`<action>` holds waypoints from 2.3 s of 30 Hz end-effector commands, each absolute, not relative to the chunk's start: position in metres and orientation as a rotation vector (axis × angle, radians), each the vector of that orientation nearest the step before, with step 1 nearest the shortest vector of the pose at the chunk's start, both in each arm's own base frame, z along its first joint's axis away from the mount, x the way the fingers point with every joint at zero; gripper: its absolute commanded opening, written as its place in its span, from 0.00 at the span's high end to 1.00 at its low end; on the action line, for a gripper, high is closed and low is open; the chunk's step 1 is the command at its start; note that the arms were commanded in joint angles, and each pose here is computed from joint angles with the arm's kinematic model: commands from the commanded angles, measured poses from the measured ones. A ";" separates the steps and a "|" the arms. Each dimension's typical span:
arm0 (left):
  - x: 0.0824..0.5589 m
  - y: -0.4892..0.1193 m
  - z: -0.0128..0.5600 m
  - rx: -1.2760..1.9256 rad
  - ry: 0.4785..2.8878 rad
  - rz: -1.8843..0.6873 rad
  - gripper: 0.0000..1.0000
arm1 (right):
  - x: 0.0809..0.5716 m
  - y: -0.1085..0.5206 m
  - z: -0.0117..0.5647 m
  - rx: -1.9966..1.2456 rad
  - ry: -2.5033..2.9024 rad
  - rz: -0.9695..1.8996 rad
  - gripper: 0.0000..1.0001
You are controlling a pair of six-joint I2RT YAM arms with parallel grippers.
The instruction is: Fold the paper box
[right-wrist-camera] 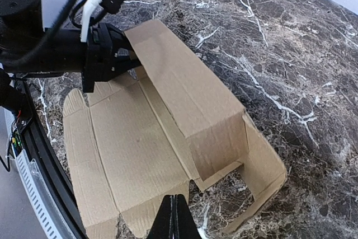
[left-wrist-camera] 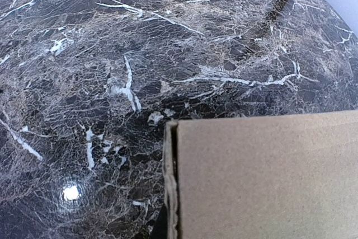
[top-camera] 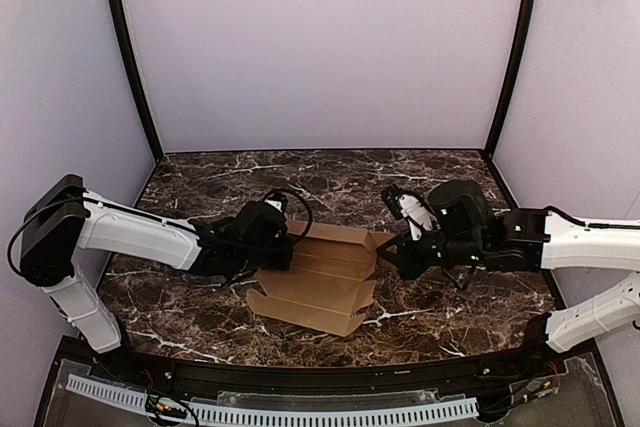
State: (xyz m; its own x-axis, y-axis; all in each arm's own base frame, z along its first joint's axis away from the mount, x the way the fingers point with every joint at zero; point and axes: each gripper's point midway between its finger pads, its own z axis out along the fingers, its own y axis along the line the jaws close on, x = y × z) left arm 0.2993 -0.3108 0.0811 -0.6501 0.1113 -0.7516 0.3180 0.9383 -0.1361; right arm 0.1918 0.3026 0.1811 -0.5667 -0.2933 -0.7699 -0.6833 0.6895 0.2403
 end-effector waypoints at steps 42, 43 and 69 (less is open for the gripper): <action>0.279 -0.264 0.111 -0.035 2.333 -0.271 1.00 | 0.268 0.373 0.164 -0.559 2.188 0.439 1.00; 0.278 -0.267 0.111 -0.024 2.338 -0.285 1.00 | 0.267 0.376 0.163 -0.566 2.188 0.450 1.00; 0.279 -0.279 0.132 -0.032 2.294 -0.416 1.00 | 0.247 0.378 0.199 -0.558 2.103 0.573 1.00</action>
State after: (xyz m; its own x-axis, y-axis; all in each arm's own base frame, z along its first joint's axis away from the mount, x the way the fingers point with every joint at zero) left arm 0.2773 -0.2772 0.1163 -0.7162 -0.1297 -0.6857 0.0962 0.9549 -0.2811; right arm 0.2584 0.3768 0.1866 -0.5461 -0.1824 -0.8176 -0.5462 0.8175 0.1824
